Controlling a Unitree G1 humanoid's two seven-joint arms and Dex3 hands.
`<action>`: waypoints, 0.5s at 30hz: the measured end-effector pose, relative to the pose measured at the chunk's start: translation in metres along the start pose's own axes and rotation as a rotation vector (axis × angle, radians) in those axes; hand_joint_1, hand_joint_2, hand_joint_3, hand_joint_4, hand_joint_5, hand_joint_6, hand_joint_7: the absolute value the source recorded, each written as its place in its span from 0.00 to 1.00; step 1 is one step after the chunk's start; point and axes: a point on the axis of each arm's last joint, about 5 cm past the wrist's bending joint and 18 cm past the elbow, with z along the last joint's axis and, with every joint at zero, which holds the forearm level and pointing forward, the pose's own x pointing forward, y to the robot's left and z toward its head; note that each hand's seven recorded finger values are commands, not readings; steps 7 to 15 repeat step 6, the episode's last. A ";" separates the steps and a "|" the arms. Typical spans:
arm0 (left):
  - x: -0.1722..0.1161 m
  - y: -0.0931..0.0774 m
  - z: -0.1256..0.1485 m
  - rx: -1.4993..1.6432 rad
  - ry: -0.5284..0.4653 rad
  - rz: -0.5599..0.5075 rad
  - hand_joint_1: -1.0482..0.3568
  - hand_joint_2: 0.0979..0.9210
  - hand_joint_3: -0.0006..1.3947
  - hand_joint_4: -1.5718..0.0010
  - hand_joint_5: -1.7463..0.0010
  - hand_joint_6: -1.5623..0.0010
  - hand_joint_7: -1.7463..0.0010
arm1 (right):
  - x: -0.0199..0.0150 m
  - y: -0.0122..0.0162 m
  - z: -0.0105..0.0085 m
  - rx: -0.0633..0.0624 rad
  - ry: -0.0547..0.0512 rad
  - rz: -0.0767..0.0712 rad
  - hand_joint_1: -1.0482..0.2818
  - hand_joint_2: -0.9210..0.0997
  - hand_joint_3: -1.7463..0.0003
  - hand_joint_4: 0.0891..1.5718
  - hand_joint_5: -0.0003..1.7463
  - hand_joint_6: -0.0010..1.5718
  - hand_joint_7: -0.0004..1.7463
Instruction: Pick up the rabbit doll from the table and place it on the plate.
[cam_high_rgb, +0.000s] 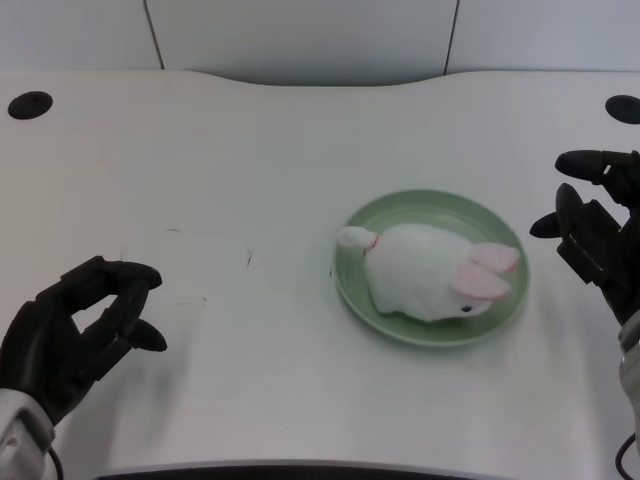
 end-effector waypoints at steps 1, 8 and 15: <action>-0.001 0.000 0.001 0.003 -0.002 -0.005 0.47 1.00 0.30 0.68 0.01 0.64 0.27 | -0.0007 -0.0004 -0.0005 0.000 0.001 0.000 0.58 0.00 0.66 0.20 0.93 0.21 0.82; -0.006 0.001 0.002 0.007 -0.002 -0.007 0.47 1.00 0.27 0.67 0.00 0.64 0.27 | -0.0042 -0.0027 -0.0035 0.001 0.021 -0.006 0.58 0.00 0.65 0.20 0.92 0.20 0.81; -0.006 0.001 0.002 0.007 -0.002 -0.007 0.47 1.00 0.27 0.67 0.00 0.64 0.27 | -0.0042 -0.0027 -0.0035 0.001 0.021 -0.006 0.58 0.00 0.65 0.20 0.92 0.20 0.81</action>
